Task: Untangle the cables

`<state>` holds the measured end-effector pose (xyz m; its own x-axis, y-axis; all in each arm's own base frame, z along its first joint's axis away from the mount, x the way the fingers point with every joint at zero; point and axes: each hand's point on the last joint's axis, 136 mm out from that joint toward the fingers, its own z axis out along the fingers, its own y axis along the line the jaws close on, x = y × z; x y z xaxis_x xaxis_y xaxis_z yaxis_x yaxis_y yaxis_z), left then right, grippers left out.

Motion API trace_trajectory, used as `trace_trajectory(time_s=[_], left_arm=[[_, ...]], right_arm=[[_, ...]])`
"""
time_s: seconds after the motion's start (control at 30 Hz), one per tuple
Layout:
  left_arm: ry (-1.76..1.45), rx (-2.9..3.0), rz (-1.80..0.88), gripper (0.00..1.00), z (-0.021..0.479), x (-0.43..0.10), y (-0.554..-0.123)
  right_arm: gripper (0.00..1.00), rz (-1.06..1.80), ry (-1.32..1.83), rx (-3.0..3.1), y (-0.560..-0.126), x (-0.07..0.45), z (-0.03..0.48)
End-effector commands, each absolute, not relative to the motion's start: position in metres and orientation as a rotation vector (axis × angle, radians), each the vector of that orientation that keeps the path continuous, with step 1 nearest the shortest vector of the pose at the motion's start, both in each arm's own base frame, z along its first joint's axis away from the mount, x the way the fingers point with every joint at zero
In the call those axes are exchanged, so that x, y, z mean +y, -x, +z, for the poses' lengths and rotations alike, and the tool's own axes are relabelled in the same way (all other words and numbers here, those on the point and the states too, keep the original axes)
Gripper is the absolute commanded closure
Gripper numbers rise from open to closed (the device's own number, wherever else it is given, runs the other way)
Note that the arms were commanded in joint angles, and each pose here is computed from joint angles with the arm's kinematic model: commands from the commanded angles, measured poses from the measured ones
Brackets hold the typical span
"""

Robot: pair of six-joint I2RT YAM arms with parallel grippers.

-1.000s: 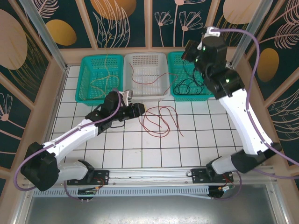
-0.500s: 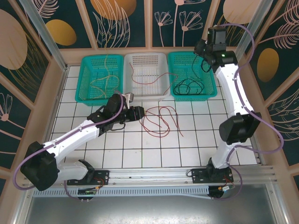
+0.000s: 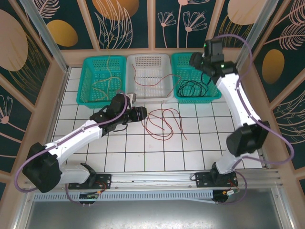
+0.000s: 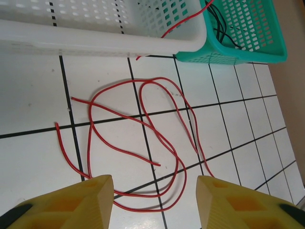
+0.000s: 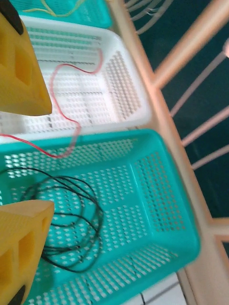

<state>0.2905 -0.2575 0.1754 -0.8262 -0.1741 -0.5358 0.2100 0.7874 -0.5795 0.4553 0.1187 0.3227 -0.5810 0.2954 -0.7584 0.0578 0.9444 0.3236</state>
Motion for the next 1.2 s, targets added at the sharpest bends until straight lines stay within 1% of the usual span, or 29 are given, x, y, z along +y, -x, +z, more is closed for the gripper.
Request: trace_trajectory(time_s=[0.0,0.17,0.27,0.37,0.43,0.5,0.6,0.67,0.8,0.9,0.97,1.17], left_arm=[[-0.048,2.398,-0.814,0.51,0.175,-0.257,-0.295],[-0.052,2.405,-0.818,0.52,0.172,-0.260,-0.297],[-0.055,2.406,-0.829,0.52,0.174,-0.262,-0.297],[-0.043,2.399,-0.819,0.53,0.177,-0.260,-0.299],[-0.021,2.394,-0.809,0.53,0.177,-0.257,-0.299],[-0.005,2.389,-0.817,0.53,0.178,-0.255,-0.298],[0.009,2.381,-0.837,0.54,0.180,-0.254,-0.295],[0.016,2.374,-0.843,0.55,0.182,-0.253,-0.294],[0.017,2.360,-0.845,0.54,0.186,-0.251,-0.293],[0.015,2.356,-0.851,0.54,0.188,-0.252,-0.293],[0.017,2.353,-0.855,0.54,0.189,-0.252,-0.293],[0.012,2.348,-0.863,0.54,0.192,-0.253,-0.292]], right_arm=[[0.50,0.349,-0.155,2.135,-0.401,0.153,0.321],[0.51,0.372,-0.126,2.285,-0.319,0.186,0.236],[0.56,0.350,-0.123,2.409,-0.288,0.189,0.186],[0.56,0.274,-0.118,2.523,-0.271,0.184,0.146],[0.57,0.181,-0.121,2.580,-0.267,0.174,0.121],[0.63,0.113,-0.130,2.632,-0.269,0.165,0.100],[0.70,0.093,-0.123,2.669,-0.274,0.163,0.080],[0.72,0.090,-0.124,2.678,-0.279,0.163,0.071],[0.73,0.069,-0.127,2.695,-0.286,0.164,0.056],[0.79,0.030,-0.128,2.726,-0.285,0.162,0.040],[0.82,-0.002,-0.132,2.742,-0.283,0.158,0.030],[0.83,-0.048,-0.147,2.754,-0.278,0.149,0.019]])
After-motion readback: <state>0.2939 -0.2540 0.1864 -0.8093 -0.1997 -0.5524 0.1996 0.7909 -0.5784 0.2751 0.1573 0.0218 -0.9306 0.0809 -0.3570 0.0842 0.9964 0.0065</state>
